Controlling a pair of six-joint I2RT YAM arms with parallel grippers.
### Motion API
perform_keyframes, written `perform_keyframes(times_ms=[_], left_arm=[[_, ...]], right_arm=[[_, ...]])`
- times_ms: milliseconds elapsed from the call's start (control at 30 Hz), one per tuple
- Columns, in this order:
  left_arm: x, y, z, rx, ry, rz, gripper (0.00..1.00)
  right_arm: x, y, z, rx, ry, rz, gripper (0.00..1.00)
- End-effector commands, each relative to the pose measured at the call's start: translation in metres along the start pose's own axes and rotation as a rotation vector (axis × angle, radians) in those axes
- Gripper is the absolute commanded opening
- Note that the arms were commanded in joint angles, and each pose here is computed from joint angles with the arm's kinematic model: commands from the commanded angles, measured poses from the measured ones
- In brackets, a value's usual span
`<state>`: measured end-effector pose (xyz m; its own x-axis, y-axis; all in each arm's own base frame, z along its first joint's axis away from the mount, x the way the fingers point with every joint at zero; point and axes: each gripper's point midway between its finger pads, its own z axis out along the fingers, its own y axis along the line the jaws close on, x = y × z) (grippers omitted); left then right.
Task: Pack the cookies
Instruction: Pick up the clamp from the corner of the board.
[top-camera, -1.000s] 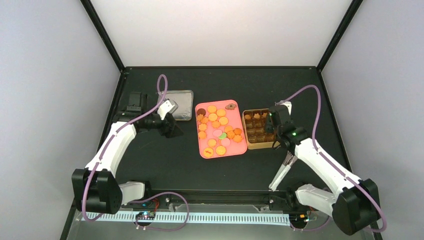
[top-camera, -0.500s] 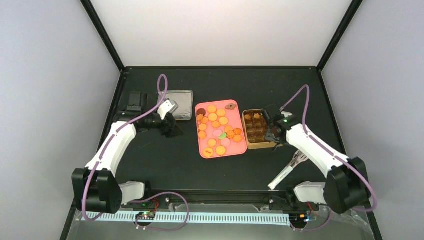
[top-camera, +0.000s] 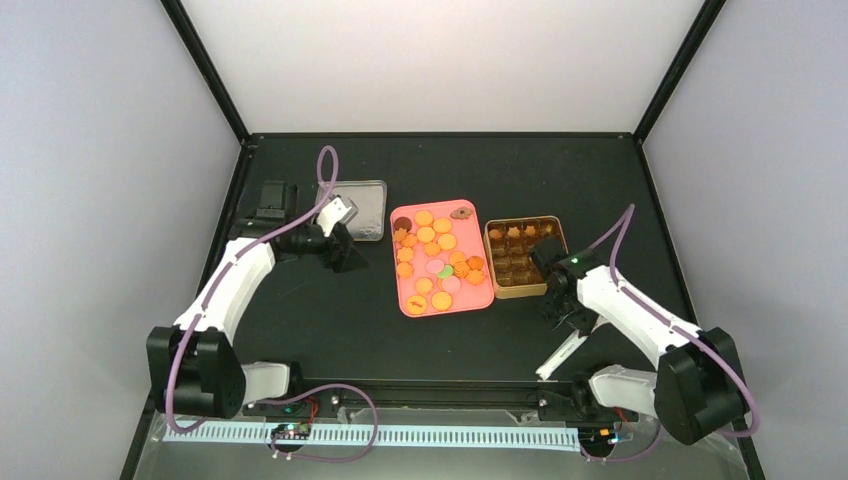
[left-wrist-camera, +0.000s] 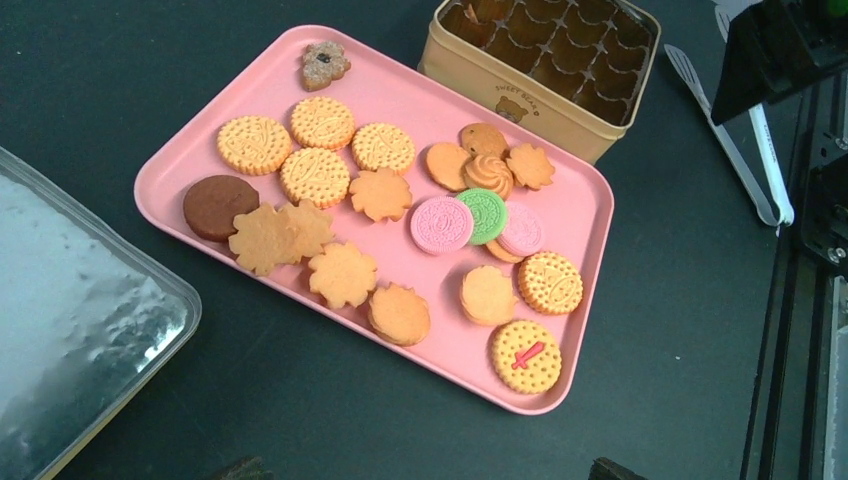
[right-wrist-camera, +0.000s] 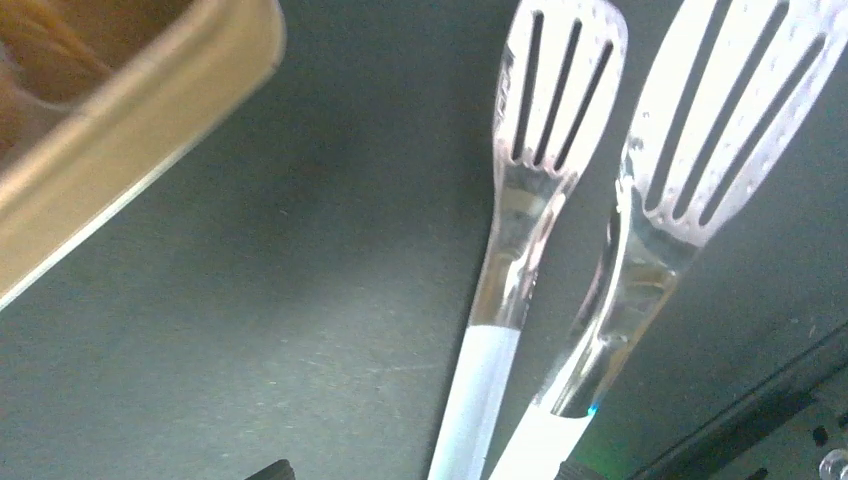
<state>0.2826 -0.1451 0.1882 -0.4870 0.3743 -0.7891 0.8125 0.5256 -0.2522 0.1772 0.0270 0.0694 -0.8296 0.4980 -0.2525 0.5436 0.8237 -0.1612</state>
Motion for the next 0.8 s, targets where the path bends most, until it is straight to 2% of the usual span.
perform_keyframes(times_ms=[0,133,300,767], left_arm=[[-0.020,0.003,-0.004,0.006,-0.026,0.070,0.85],[-0.018,0.007,0.000,0.013,-0.007,0.052,0.85],[-0.019,0.006,-0.001,0.011,-0.009,0.059,0.85],[-0.025,0.008,-0.008,-0.021,0.004,0.070,0.85]], right_arm=[[0.014,-0.009,0.014,0.048,0.047,0.077,0.69],[0.016,-0.021,0.025,0.106,0.030,0.099,0.68],[0.019,-0.018,0.033,0.082,0.019,0.145,0.61],[0.011,-0.007,0.042,0.007,-0.036,0.165,0.13]])
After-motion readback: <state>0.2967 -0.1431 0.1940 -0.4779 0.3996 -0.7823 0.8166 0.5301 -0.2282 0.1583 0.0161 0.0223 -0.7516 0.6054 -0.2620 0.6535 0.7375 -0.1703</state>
